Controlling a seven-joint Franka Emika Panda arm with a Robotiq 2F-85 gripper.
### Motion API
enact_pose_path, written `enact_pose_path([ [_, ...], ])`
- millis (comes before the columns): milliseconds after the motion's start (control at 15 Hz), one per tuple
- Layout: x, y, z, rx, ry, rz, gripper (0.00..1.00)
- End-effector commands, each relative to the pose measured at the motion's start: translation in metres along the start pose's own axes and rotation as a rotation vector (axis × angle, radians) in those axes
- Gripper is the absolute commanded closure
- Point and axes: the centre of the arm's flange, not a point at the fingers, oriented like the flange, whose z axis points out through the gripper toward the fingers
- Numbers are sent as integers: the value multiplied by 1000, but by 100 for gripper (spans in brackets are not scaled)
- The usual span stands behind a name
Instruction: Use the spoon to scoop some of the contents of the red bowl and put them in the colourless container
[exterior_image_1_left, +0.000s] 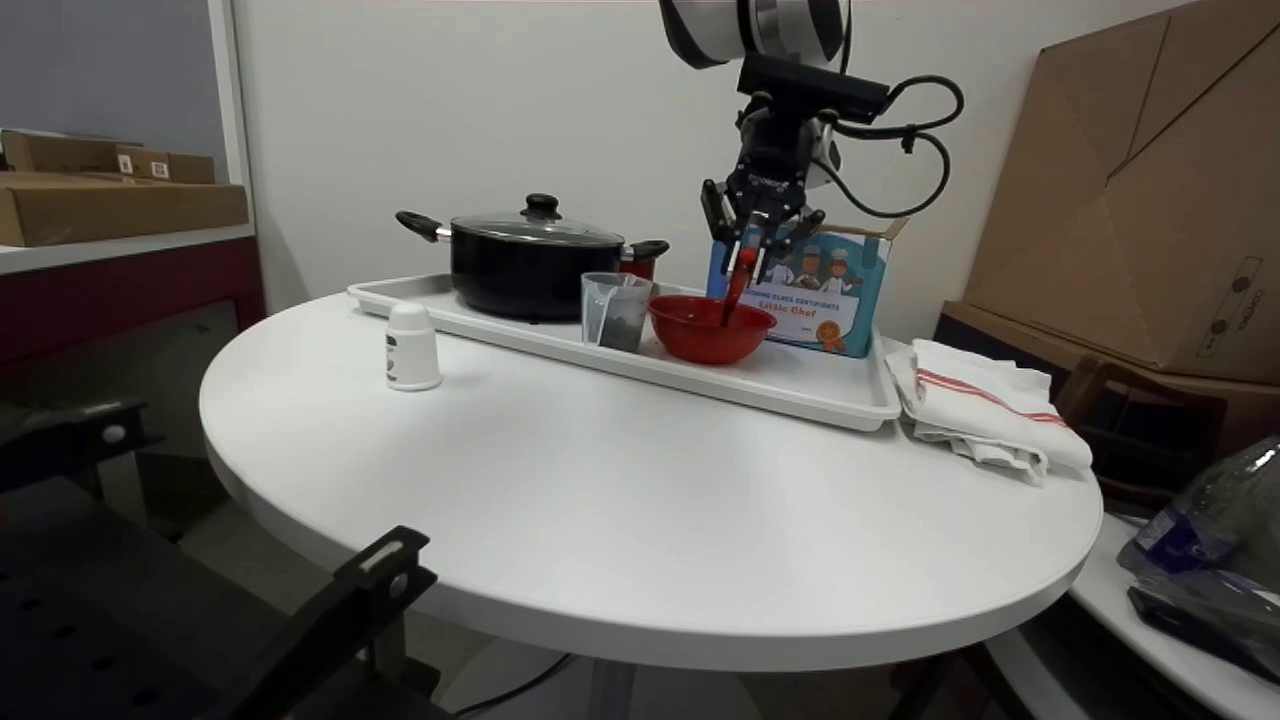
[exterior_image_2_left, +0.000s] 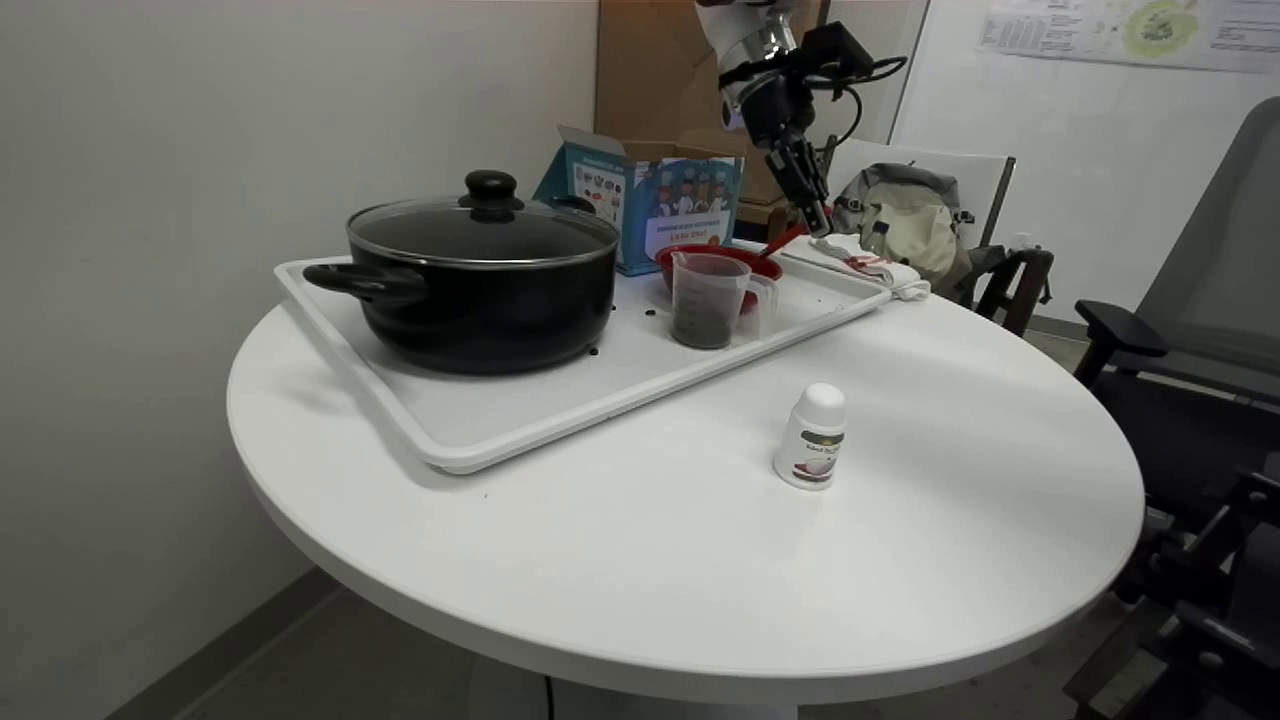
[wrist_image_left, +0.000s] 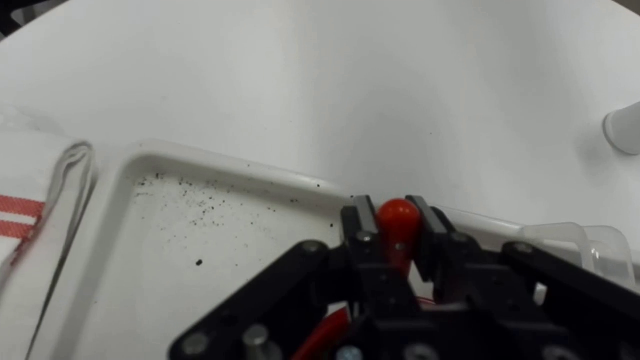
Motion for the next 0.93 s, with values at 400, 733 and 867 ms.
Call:
enact_pose_path([
  [400, 31, -10, -6, -58, 69, -92, 55],
  [733, 10, -24, -14, -69, 104, -138, 27],
  [867, -8, -32, -26, -71, 143, -139, 14],
])
